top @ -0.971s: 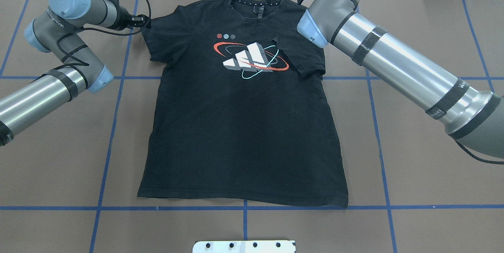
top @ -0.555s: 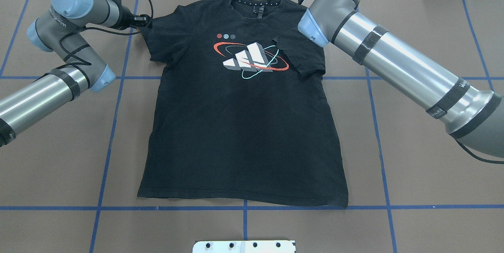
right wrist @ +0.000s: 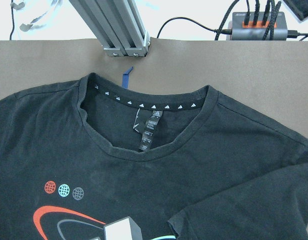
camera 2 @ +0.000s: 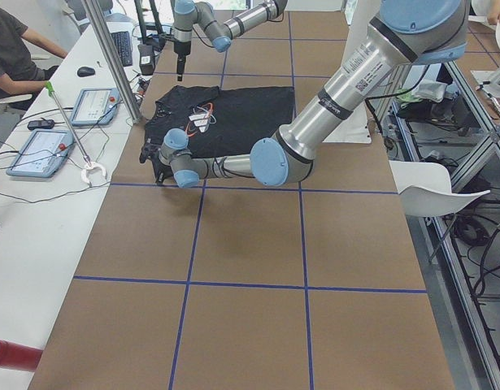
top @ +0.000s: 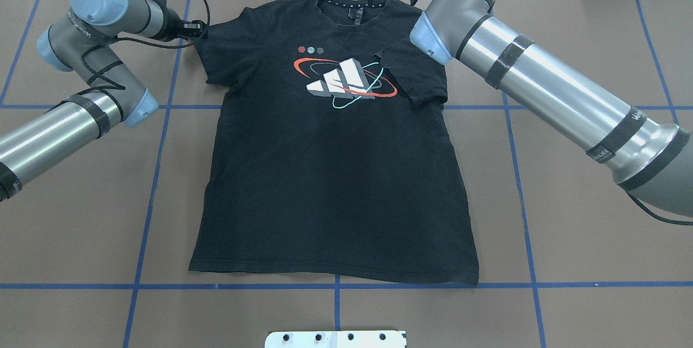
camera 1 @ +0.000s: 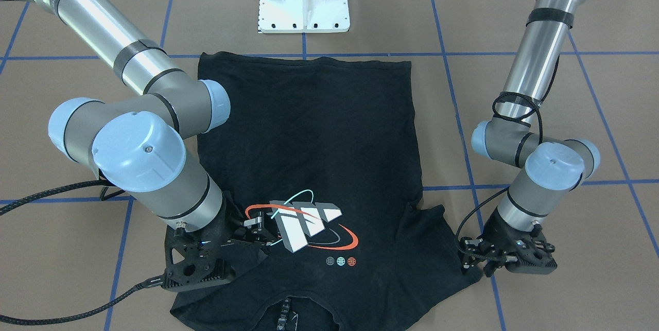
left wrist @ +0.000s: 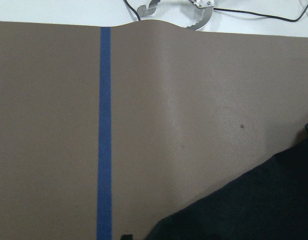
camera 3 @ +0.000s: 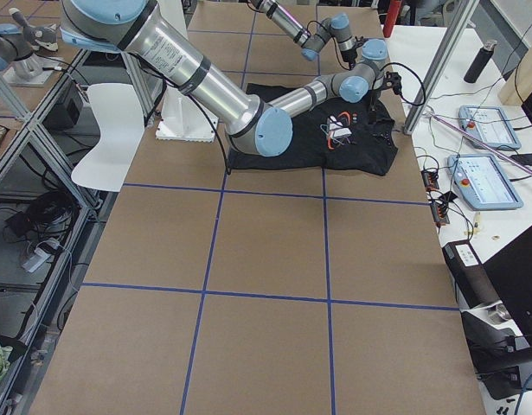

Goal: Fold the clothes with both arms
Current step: 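Fold the sleeve with the left gripper inward toward the collar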

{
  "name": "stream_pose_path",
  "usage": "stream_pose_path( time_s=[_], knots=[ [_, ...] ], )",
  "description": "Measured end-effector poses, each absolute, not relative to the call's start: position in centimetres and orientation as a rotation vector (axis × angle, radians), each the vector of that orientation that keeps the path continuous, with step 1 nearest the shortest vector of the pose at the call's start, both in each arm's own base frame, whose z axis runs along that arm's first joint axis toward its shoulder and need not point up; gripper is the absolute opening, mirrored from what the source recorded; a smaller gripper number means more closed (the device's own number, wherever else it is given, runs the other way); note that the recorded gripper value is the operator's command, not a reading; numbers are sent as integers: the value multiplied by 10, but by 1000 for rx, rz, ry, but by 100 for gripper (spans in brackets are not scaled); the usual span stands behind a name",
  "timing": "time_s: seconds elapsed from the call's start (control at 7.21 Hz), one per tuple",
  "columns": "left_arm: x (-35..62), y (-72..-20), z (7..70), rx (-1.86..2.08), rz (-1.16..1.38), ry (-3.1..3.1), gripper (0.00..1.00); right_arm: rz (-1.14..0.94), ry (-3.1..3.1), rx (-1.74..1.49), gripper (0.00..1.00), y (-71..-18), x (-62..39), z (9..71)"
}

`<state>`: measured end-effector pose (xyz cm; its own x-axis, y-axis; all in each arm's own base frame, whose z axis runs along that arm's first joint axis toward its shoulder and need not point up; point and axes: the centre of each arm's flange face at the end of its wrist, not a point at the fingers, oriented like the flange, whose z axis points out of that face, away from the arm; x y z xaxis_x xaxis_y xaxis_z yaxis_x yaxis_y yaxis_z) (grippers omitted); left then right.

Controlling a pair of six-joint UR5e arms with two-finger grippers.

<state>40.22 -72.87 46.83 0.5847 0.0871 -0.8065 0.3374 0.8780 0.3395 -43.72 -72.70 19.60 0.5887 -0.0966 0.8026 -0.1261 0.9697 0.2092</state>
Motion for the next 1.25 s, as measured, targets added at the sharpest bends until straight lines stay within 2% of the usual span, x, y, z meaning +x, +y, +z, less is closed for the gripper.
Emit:
stream_pose_path(
  time_s=[0.42, 0.69, 0.83, 1.25],
  knots=[
    [402, -729, 468, 495, -153, 944, 23, 18, -944, 256, 100, -727, -437, 196],
    [402, -729, 466, 498, -152, 947, 4, 18, -943, 255, 100, -727, -437, 197],
    [403, -730, 464, 499, -152, 949, 0, 18, -943, 254, 100, -727, -437, 197],
    [401, -732, 447, 511, -153, 973, 0, 18, -943, 254, 100, -727, -437, 197]
  ],
)
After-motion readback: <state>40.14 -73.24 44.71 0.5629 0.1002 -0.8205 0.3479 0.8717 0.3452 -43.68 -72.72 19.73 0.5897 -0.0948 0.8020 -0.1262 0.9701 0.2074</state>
